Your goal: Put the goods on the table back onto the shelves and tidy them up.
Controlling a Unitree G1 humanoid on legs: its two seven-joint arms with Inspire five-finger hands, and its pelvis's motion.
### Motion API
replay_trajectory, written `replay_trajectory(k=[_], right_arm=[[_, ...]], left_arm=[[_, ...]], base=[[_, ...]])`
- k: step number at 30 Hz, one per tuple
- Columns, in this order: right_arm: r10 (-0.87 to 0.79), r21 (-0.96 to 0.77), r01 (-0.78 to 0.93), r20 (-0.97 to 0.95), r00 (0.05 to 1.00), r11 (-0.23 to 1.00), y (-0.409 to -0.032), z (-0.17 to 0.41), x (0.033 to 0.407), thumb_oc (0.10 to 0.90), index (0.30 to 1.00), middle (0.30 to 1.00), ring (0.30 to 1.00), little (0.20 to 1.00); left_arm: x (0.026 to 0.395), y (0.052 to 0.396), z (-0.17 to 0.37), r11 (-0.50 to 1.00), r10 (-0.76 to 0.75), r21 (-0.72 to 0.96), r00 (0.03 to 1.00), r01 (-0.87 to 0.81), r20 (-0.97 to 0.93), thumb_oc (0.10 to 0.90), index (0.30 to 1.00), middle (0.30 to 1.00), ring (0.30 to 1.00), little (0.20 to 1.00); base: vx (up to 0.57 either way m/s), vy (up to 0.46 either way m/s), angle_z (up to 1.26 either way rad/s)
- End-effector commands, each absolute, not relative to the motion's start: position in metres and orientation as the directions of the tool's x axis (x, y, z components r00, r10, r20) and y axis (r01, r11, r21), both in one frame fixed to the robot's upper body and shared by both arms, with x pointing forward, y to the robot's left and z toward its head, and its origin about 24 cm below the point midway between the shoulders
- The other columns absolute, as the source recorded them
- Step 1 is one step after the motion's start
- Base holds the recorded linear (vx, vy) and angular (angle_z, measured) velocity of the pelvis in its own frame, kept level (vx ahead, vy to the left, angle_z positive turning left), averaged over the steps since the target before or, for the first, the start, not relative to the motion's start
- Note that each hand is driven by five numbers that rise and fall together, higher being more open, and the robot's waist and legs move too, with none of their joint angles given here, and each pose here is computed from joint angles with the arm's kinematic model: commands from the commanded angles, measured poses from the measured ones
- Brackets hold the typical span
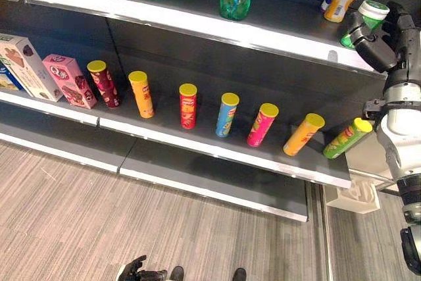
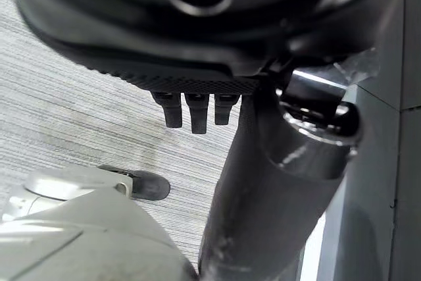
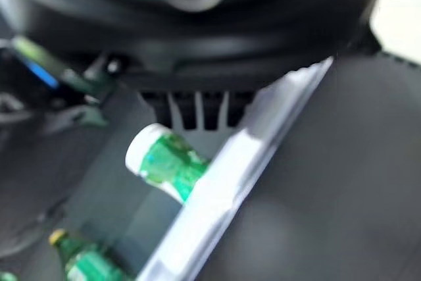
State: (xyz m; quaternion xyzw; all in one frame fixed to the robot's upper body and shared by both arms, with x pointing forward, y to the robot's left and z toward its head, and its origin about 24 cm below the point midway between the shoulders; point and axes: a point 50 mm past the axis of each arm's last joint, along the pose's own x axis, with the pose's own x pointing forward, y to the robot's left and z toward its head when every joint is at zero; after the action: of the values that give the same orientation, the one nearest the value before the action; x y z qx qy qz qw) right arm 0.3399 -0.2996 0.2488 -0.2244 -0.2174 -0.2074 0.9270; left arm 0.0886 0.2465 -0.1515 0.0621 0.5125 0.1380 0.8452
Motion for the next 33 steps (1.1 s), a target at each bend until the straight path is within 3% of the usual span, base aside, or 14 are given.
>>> replay_trajectory(k=[1, 15, 21, 22, 24, 25, 27, 28, 29, 31, 33], right_arm=[[-0.230, -0.213, 0.523, 0.720, 0.655, 0.825, -0.287, 0.328, 0.331, 0.800, 0.900, 0.900, 0.900, 0.900], [-0.262, -0.249, 0.592, 0.720, 0.642, 0.766, -0.291, 0.330, 0.334, 0.800, 0.900, 0.900, 0.900, 0.900], [-0.256, -0.243, 0.671, 0.792, 0.554, 0.700, -0.296, 0.342, 0.318, 0.800, 0.900, 0.900, 0.900, 0.900], [-0.218, -0.225, 0.692, 0.844, 0.491, 0.686, -0.293, 0.353, 0.305, 0.800, 0.900, 0.900, 0.900, 0.900], [-0.197, -0.215, 0.696, 0.865, 0.461, 0.685, -0.292, 0.356, 0.296, 0.800, 0.900, 0.900, 0.900, 0.900], [-0.116, -0.202, 0.648, 0.903, 0.413, 0.734, -0.282, 0.363, 0.279, 0.800, 0.900, 0.900, 0.900, 0.900], [-0.121, -0.200, 0.650, 0.902, 0.414, 0.733, -0.284, 0.361, 0.277, 0.800, 0.900, 0.900, 0.900, 0.900], [-0.008, -0.176, 0.478, 0.934, 0.358, 0.861, -0.266, 0.354, 0.251, 0.800, 0.900, 0.900, 0.900, 0.900], [0.017, -0.157, 0.360, 0.932, 0.361, 0.920, -0.265, 0.340, 0.238, 0.800, 0.900, 0.900, 0.900, 0.900], [0.015, -0.156, 0.359, 0.931, 0.364, 0.920, -0.266, 0.339, 0.237, 0.800, 0.900, 0.900, 0.900, 0.900], [0.063, -0.154, 0.189, 0.906, 0.418, 0.970, -0.265, 0.316, 0.225, 0.800, 0.900, 0.900, 0.900, 0.900]], left_arm=[[0.097, 0.264, -0.146, 0.938, 0.346, 0.310, 0.448, -0.154, -0.824, 0.800, 0.900, 0.900, 0.900, 0.900], [0.098, 0.267, -0.145, 0.931, 0.366, 0.323, 0.444, -0.172, -0.818, 0.800, 0.900, 0.900, 0.900, 0.900], [0.096, 0.267, -0.146, 0.927, 0.375, 0.333, 0.431, -0.173, -0.821, 0.800, 0.900, 0.900, 0.900, 0.900], [0.097, 0.266, -0.146, 0.927, 0.375, 0.335, 0.432, -0.169, -0.820, 0.800, 0.900, 0.900, 0.900, 0.900], [0.097, 0.267, -0.146, 0.925, 0.380, 0.339, 0.433, -0.172, -0.817, 0.800, 0.900, 0.900, 0.900, 0.900], [0.099, 0.267, -0.145, 0.924, 0.381, 0.335, 0.438, -0.182, -0.814, 0.800, 0.900, 0.900, 0.900, 0.900], [0.099, 0.268, -0.145, 0.924, 0.383, 0.339, 0.439, -0.177, -0.813, 0.800, 0.900, 0.900, 0.900, 0.900], [0.098, 0.266, -0.146, 0.927, 0.374, 0.320, 0.437, -0.193, -0.818, 0.800, 0.900, 0.900, 0.900, 0.900], [0.097, 0.265, -0.147, 0.931, 0.364, 0.310, 0.437, -0.191, -0.823, 0.800, 0.900, 0.900, 0.900, 0.900], [0.097, 0.266, -0.147, 0.931, 0.365, 0.313, 0.437, -0.188, -0.822, 0.800, 0.900, 0.900, 0.900, 0.900], [0.097, 0.265, -0.147, 0.939, 0.345, 0.301, 0.449, -0.168, -0.825, 0.800, 0.900, 0.900, 0.900, 0.900]], base=[[0.00, 0.013, 0.05], [0.00, 0.007, 0.02], [0.01, 0.001, -0.04], [0.01, 0.000, -0.05], [0.00, 0.000, -0.05], [0.00, 0.001, -0.07], [0.01, -0.004, -0.05], [0.00, 0.000, 0.00], [0.00, 0.000, 0.00], [0.00, -0.004, -0.16], [-0.01, 0.000, -0.33]])
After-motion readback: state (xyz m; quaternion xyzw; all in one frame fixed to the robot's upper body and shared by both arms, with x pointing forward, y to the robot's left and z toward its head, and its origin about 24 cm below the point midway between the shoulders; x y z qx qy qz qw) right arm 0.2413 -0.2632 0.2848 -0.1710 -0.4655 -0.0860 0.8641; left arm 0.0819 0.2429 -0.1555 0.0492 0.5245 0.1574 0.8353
